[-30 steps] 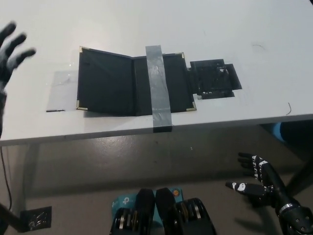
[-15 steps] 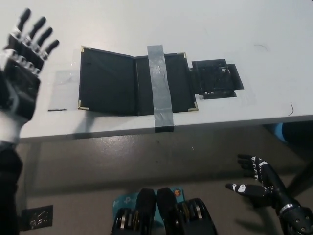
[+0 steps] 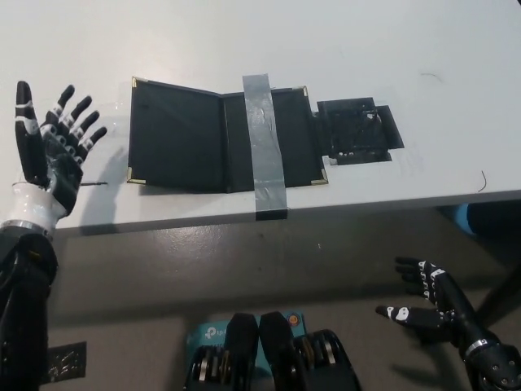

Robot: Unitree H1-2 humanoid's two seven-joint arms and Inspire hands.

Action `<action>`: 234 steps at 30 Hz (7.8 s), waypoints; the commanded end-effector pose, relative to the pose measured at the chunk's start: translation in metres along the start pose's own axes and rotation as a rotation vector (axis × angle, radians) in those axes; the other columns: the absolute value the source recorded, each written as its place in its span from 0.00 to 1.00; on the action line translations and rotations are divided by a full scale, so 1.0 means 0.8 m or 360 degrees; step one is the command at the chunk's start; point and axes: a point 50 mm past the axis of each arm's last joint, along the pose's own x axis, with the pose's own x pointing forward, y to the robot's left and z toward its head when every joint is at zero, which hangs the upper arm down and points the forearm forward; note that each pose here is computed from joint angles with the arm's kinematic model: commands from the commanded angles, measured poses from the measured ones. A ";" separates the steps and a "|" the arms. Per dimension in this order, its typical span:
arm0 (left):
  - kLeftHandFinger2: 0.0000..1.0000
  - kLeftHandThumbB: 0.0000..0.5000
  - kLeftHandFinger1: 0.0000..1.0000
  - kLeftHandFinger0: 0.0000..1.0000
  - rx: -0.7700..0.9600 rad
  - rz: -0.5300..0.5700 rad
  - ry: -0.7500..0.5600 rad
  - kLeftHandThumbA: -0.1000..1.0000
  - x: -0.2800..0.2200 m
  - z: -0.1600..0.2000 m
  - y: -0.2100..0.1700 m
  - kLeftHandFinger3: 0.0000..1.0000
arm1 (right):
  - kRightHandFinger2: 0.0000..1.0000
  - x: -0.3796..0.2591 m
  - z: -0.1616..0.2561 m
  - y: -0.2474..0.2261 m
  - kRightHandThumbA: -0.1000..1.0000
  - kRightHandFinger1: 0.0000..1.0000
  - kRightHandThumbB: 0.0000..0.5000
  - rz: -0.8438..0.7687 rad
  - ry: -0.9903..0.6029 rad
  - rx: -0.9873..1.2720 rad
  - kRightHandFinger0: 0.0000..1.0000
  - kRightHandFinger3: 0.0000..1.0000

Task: The robot uses its left hand to push the cover of the diary kept in the middle of the desk towards the right to close it

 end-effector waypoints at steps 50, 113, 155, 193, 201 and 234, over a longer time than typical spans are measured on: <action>1.00 0.54 1.00 1.00 -0.0133 0.0038 0.0289 1.00 0.058 -0.060 -0.100 1.00 | 0.82 0.013 0.038 -0.008 1.00 0.87 0.98 0.0043 -0.0127 -0.0066 0.80 0.81; 1.00 0.42 1.00 1.00 0.2376 -0.0854 -0.0160 1.00 0.050 -0.090 -0.235 1.00 | 0.83 0.012 0.041 -0.008 1.00 0.85 0.95 0.0156 -0.0106 -0.0182 0.79 0.85; 1.00 0.60 1.00 1.00 0.0791 -0.0137 -0.0475 1.00 -0.251 -0.021 -0.017 1.00 | 0.83 0.012 0.035 -0.025 1.00 0.87 0.95 0.0065 -0.0074 -0.0143 0.83 0.83; 1.00 0.90 1.00 1.00 0.0615 0.0330 0.0126 1.00 -0.277 -0.175 0.133 1.00 | 0.82 0.017 0.028 -0.018 1.00 0.86 1.00 0.0044 -0.0065 -0.0103 0.82 0.82; 1.00 0.92 1.00 0.98 0.0566 0.0425 0.0153 1.00 -0.284 -0.174 0.130 1.00 | 0.83 0.011 0.025 -0.016 1.00 0.86 0.97 0.0040 -0.0049 -0.0112 0.82 0.84; 1.00 1.00 1.00 0.96 0.0576 0.0489 0.0231 1.00 -0.282 -0.162 0.132 1.00 | 0.82 0.010 0.020 -0.014 1.00 0.87 0.96 0.0038 -0.0047 -0.0070 0.81 0.82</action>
